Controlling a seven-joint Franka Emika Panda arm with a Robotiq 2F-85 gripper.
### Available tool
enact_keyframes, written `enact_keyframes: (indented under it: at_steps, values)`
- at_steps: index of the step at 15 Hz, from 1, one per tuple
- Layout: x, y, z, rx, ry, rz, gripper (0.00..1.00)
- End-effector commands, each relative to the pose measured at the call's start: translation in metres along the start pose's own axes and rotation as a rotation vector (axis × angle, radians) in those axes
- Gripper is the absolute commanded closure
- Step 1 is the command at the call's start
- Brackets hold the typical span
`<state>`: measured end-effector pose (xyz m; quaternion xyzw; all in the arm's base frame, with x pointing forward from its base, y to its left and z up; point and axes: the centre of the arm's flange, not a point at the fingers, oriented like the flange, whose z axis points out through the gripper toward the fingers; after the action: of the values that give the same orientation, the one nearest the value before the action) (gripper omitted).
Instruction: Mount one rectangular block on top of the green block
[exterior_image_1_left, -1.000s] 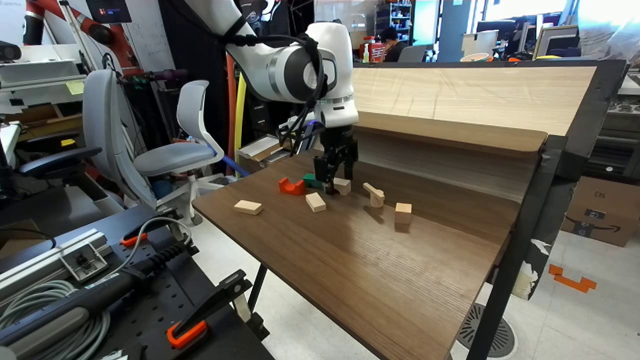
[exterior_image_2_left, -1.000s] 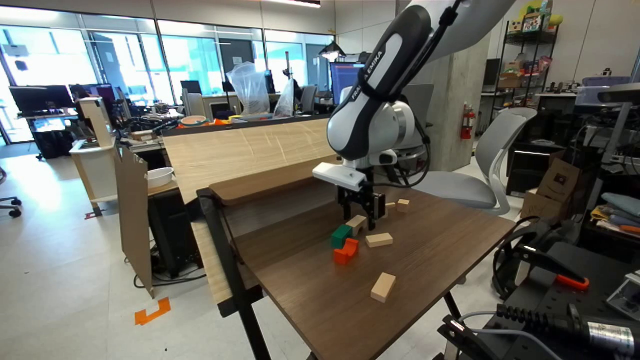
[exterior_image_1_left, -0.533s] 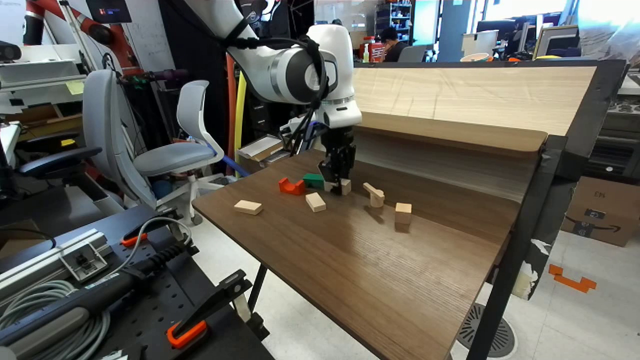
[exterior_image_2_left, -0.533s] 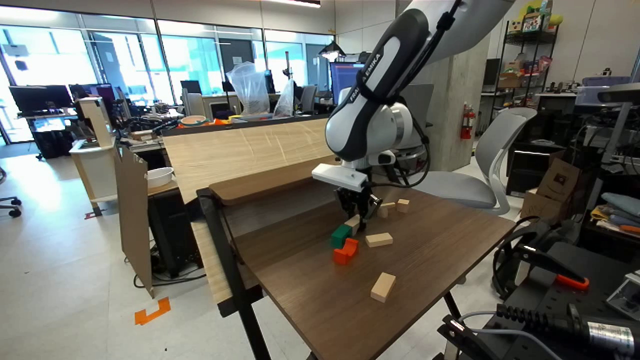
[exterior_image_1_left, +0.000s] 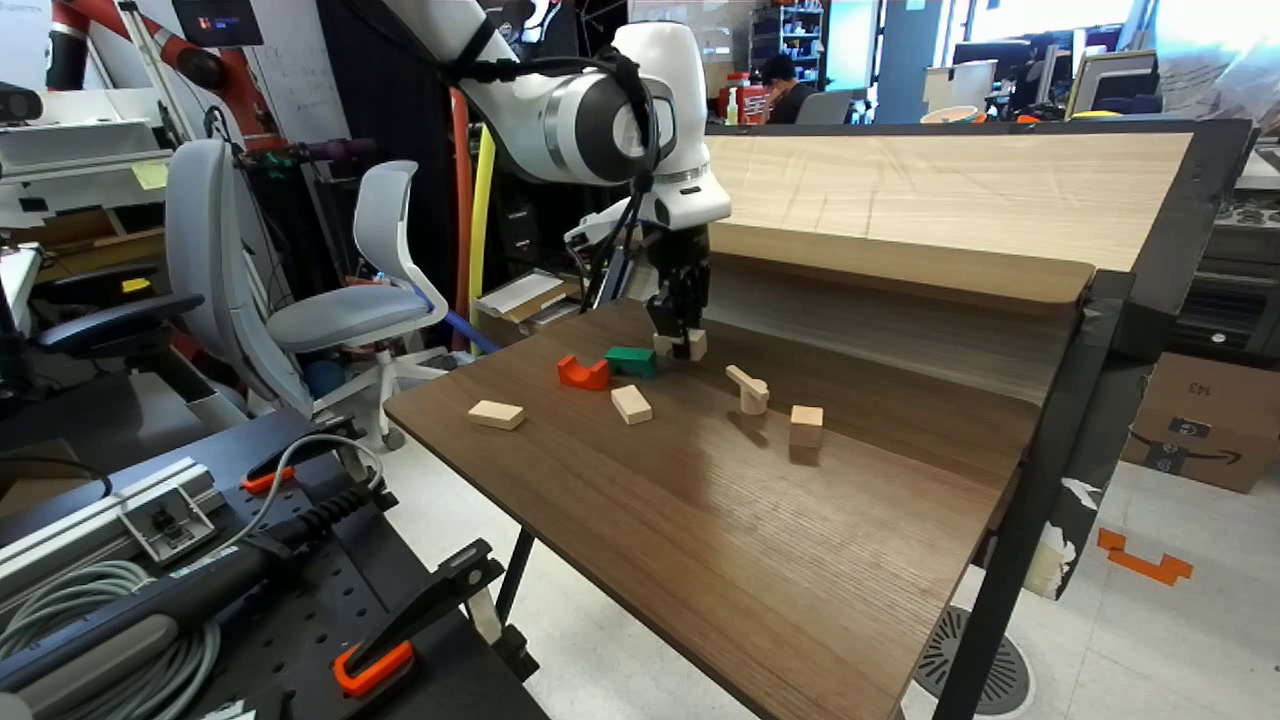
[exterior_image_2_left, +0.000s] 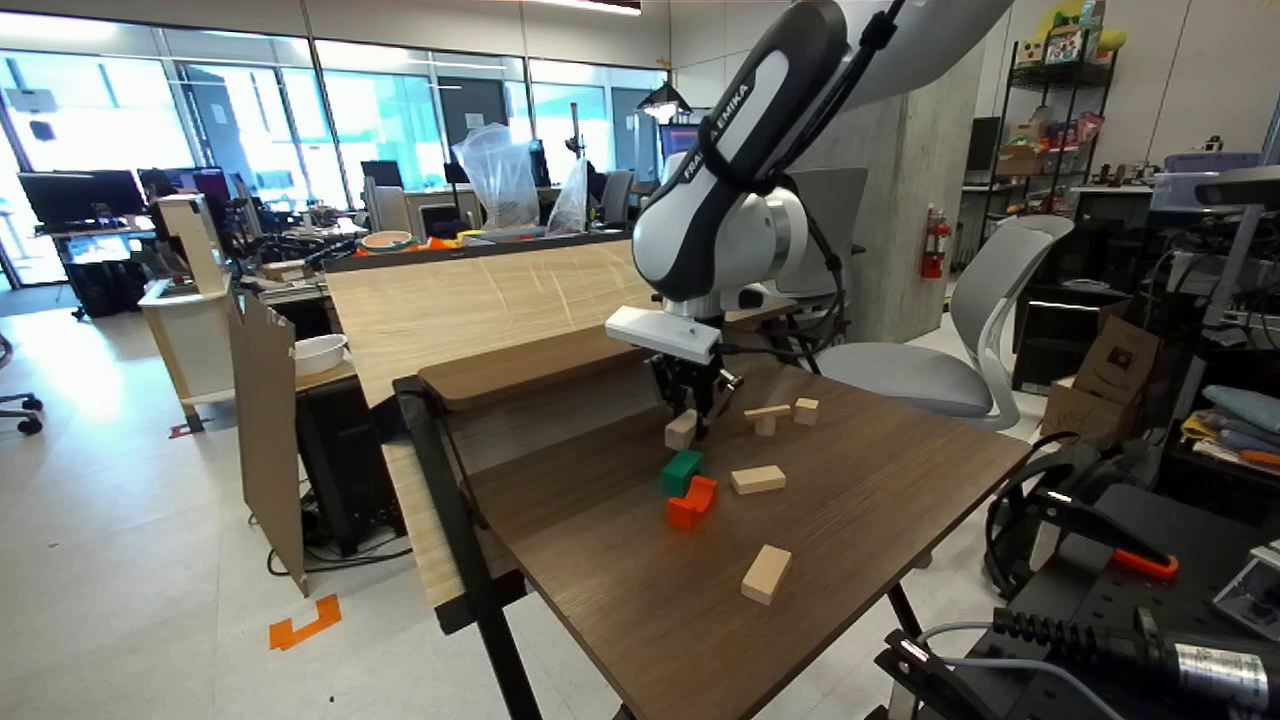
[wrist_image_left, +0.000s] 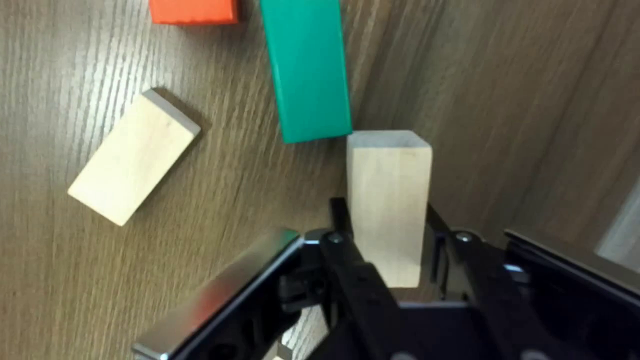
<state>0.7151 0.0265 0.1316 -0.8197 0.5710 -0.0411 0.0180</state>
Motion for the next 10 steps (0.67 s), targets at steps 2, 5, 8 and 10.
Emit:
enact_keyframes:
  at_steps: [2,5,8,10]
  values:
    - [-0.015,-0.005,-0.022,0.033,-0.049,-0.093,0.92]
    - [-0.028,-0.006,-0.033,0.062,-0.059,-0.162,0.92]
    - [-0.033,-0.007,-0.047,0.084,-0.070,-0.214,0.92]
    - [-0.035,-0.007,-0.051,0.090,-0.076,-0.236,0.92]
